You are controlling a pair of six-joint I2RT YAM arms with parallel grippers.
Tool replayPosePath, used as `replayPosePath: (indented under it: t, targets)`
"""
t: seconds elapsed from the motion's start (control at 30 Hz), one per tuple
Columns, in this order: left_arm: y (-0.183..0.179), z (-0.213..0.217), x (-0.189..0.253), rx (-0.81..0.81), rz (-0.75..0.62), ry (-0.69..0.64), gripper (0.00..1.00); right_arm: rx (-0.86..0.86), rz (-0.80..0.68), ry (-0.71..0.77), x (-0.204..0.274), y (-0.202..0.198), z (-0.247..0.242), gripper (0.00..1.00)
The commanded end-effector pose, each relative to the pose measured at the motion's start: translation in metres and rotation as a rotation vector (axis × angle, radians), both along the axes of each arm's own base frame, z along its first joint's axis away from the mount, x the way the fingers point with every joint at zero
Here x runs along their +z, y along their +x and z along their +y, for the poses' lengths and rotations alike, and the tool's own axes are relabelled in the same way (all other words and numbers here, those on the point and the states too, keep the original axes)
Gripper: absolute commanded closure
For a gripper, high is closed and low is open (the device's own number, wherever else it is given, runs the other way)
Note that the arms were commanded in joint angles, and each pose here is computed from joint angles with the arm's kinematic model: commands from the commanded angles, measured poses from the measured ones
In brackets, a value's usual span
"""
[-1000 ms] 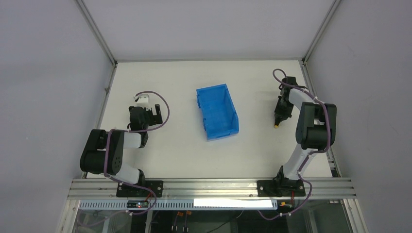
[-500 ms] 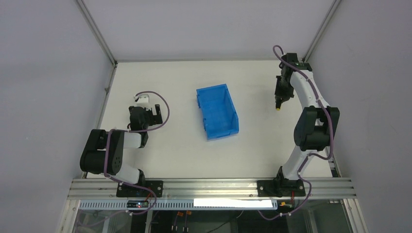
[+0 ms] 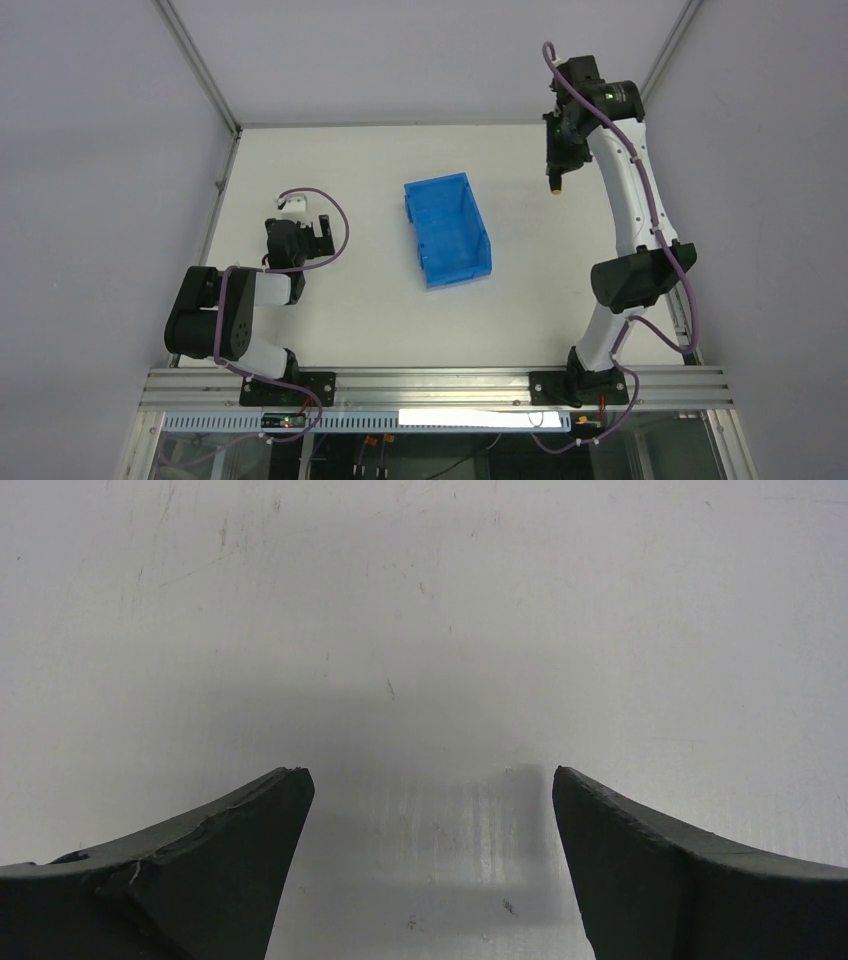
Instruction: Put the screwdriver in the bin
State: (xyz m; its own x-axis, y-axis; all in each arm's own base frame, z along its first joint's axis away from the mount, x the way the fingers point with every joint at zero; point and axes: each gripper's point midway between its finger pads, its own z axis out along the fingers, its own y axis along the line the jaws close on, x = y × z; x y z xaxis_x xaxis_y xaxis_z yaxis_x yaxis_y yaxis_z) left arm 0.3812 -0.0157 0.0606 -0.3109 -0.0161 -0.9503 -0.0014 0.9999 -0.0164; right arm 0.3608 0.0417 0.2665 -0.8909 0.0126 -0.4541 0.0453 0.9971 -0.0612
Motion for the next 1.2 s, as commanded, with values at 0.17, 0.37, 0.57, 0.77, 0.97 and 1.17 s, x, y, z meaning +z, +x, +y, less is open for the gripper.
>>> replayPosePath:
  t: [0.17,0.37,0.57,0.77,0.97,1.17]
  targets:
    - [0.012,0.000,0.018,0.000,-0.065,-0.028,0.00,0.189,-0.043,0.045,0.026,-0.009,0.112,1.00]
    - [0.012,0.000,0.018,0.000,-0.064,-0.028,0.00,0.307,-0.059,0.072,0.014,-0.015,0.184,1.00]
    - [0.013,0.000,0.019,0.000,-0.065,-0.028,0.00,0.334,-0.023,0.059,-0.028,-0.021,0.220,1.00]
    - [0.012,0.000,0.018,-0.002,-0.064,-0.029,0.00,0.315,0.011,0.088,-0.088,-0.023,0.234,1.00]
    - [0.012,0.000,0.018,0.000,-0.064,-0.028,0.00,0.298,0.084,0.050,-0.152,-0.022,0.237,1.00]
    - [0.013,0.000,0.019,-0.001,-0.066,-0.028,0.00,0.289,0.133,0.005,-0.210,-0.019,0.237,1.00]
